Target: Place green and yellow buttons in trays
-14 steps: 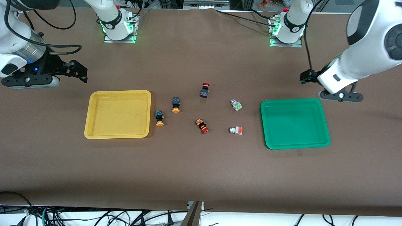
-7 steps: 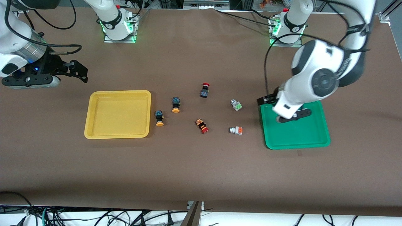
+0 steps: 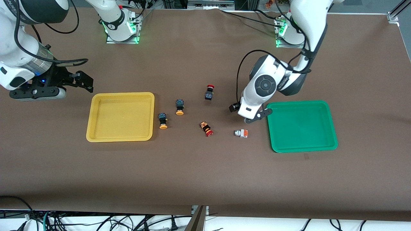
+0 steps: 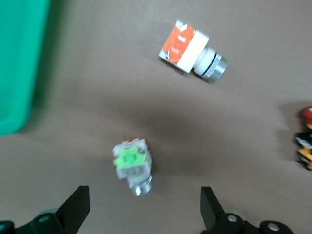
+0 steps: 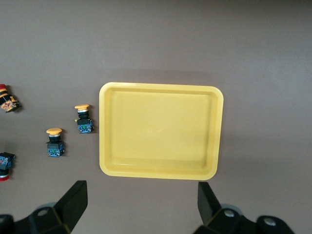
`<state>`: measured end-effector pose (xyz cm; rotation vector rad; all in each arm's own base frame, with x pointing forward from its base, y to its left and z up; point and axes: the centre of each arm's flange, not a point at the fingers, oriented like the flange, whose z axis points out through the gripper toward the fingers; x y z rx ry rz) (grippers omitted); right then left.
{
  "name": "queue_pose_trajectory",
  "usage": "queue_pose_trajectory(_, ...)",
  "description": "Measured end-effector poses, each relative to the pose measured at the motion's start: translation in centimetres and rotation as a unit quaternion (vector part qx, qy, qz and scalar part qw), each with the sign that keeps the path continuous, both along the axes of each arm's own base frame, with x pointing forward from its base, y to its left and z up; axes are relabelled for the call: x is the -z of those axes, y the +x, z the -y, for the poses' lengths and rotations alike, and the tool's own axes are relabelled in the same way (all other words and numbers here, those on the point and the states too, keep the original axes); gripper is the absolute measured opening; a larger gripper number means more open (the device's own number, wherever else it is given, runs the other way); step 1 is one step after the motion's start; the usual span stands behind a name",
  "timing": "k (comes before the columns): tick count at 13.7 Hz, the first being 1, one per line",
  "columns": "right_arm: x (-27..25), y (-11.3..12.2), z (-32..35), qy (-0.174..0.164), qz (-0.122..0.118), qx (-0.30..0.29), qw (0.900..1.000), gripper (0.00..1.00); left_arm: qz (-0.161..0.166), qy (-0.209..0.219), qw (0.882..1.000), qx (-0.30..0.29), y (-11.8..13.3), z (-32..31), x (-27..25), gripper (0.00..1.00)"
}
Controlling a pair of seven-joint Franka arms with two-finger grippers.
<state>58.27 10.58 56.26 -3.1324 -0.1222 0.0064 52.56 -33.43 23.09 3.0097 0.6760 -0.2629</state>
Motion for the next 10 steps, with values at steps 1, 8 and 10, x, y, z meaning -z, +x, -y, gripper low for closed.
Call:
queue_pose_trajectory(1, 1.0, 0.2, -0.9, 0.0, -0.008, -0.008, 1.0, 1.0, 0.003, 0.001, 1.0, 0.001, -0.9, 0.0, 1.7, 1.0)
queue_pose_trajectory(8, 14.5, 2.9, -7.5, 0.001, -0.09, -0.056, 0.994, 1.0, -0.01, 0.013, 1.0, 0.006, -2.6, 0.1, 5.1, 0.63)
queue_pose_trajectory(10, 17.8, 2.5, -12.2, 0.01, -0.088, -0.067, 0.994, 1.0, -0.006, 0.012, 1.0, 0.002, -2.0, -0.1, 4.6, 0.41)
